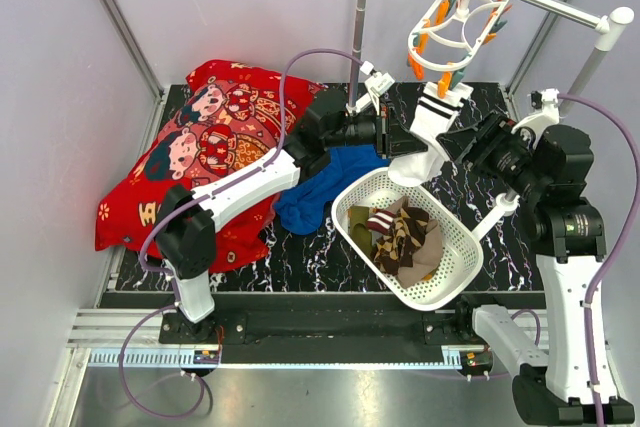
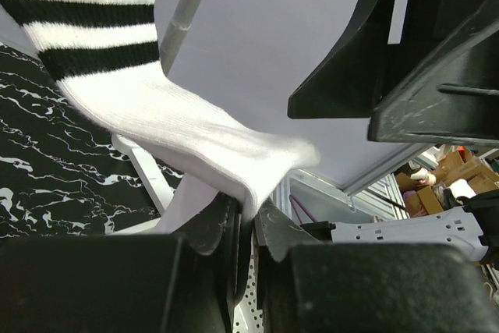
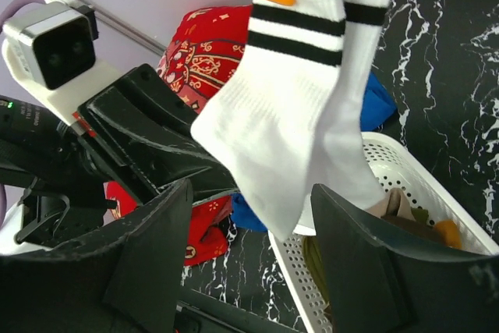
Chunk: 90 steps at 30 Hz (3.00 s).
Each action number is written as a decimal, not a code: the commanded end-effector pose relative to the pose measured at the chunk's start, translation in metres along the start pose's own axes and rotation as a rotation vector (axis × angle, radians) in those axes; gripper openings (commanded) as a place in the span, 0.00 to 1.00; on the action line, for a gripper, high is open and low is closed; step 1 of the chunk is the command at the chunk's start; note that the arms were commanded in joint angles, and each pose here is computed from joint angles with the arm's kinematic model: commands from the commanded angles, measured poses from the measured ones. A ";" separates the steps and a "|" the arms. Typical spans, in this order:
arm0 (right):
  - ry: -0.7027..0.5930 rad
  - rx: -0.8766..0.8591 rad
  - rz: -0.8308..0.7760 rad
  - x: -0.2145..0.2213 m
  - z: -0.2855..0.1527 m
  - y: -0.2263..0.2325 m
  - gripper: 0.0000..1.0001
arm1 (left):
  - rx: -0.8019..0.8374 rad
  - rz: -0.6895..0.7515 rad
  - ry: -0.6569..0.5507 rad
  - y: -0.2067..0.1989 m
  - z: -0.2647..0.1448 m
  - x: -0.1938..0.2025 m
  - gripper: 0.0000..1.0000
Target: Remove the socks clipped to the hanger
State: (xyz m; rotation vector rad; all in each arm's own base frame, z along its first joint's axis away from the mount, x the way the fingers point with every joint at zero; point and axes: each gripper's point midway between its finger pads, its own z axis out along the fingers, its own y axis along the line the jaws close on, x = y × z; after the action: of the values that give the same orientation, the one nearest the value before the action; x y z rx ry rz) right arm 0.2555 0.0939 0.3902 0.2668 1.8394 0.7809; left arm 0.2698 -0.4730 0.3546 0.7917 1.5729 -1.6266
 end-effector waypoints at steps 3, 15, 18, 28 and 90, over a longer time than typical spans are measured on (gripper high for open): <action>-0.002 0.003 0.092 -0.002 0.009 0.000 0.65 | 0.066 0.061 -0.053 -0.019 0.001 -0.025 0.13; -0.010 -0.006 0.181 0.007 0.012 -0.004 0.45 | 0.068 0.045 -0.069 -0.015 0.002 -0.022 0.17; -0.049 -0.022 0.177 0.000 0.007 0.001 0.16 | 0.070 0.043 -0.063 -0.017 0.001 -0.019 0.20; -0.103 -0.129 0.154 -0.014 -0.006 0.026 0.00 | 0.043 0.121 -0.056 -0.024 -0.020 -0.014 0.78; -0.110 -0.300 -0.512 -0.080 0.072 0.041 0.78 | 0.265 -0.008 0.090 -0.066 -0.064 -0.018 0.00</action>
State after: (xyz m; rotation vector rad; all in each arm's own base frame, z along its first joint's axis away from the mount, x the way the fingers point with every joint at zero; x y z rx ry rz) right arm 0.3408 0.1085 0.4362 -0.3074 1.6732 0.6461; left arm 0.2321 -0.4169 0.3683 0.9494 1.5582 -1.8515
